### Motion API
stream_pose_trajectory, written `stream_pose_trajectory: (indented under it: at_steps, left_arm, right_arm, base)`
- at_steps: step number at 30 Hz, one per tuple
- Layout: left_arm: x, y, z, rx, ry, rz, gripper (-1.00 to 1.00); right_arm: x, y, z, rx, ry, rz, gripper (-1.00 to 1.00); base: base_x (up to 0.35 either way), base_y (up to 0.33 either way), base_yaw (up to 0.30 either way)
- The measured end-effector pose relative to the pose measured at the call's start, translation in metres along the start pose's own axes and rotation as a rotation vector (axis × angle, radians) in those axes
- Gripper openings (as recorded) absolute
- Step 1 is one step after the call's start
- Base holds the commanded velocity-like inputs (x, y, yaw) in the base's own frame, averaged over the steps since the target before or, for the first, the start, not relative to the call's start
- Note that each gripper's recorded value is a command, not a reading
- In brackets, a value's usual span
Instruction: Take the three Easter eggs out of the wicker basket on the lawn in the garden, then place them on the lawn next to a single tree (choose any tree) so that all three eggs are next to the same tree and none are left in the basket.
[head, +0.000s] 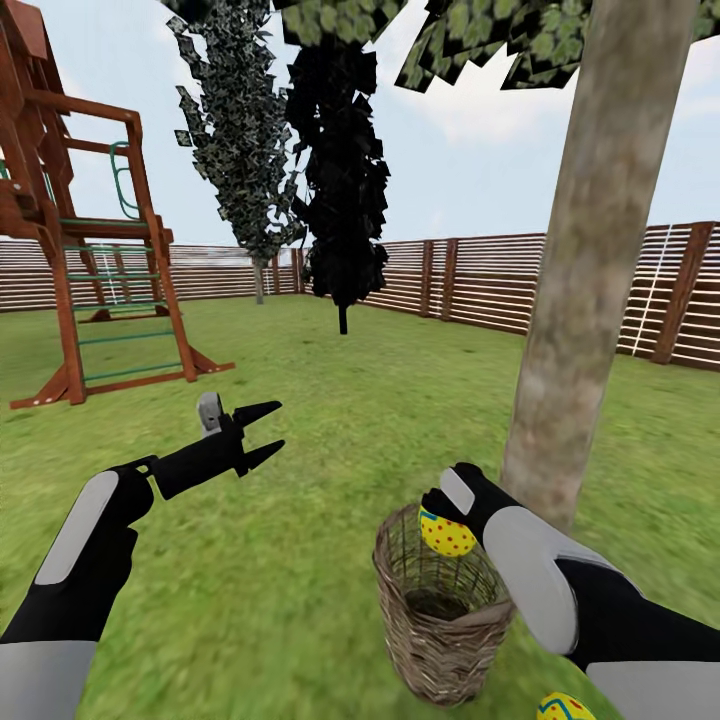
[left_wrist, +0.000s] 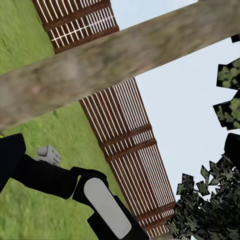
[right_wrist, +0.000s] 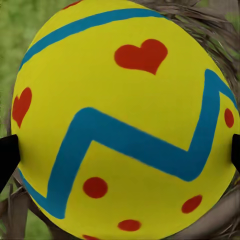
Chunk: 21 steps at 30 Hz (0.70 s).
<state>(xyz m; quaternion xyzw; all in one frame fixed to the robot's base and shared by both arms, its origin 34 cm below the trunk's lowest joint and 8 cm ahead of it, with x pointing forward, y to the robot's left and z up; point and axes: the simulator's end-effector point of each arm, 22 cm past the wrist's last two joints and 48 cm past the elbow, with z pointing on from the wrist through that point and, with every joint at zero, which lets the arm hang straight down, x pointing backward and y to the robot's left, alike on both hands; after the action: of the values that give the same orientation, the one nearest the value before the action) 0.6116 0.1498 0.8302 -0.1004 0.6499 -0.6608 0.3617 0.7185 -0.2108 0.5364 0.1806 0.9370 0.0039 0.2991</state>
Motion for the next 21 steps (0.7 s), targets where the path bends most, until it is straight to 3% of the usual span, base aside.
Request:
stream_pose_trajectory:
  at_steps: [7, 9, 11, 14, 19, 21]
  left_arm:
    - [-0.009, -0.014, 0.004, 0.003, 0.0, -0.001, 1.0]
    - [-0.011, -0.018, 0.006, 0.003, -0.001, -0.001, 1.0]
    - [-0.013, -0.021, 0.008, 0.003, 0.001, -0.001, 1.0]
    - [-0.016, -0.027, 0.01, 0.003, 0.001, -0.001, 1.0]
    - [-0.022, -0.036, 0.013, 0.003, 0.0, -0.002, 1.0]
    - [-0.025, -0.04, 0.014, 0.003, 0.0, -0.002, 1.0]
  right_arm:
    - [-0.013, 0.005, -0.01, -0.014, -0.001, 0.001, -1.0]
    - [-0.019, 0.014, -0.012, -0.083, -0.002, 0.0, -1.0]
    - [-0.015, 0.024, -0.017, -0.14, 0.039, -0.018, -1.0]
    - [-0.035, 0.028, -0.026, -0.216, 0.023, -0.011, -1.0]
    - [-0.062, 0.011, -0.033, -0.293, 0.002, 0.017, -1.0]
    - [-0.073, 0.004, -0.037, -0.336, -0.011, 0.002, -1.0]
  base:
    - [-0.161, 0.044, 0.0]
    - [-0.016, 0.004, 0.0]
    - [-0.003, 0.001, 0.0]
    - [0.0, 0.0, 0.0]
    - [0.0, 0.0, 0.0]
    - [0.0, 0.0, 0.0]
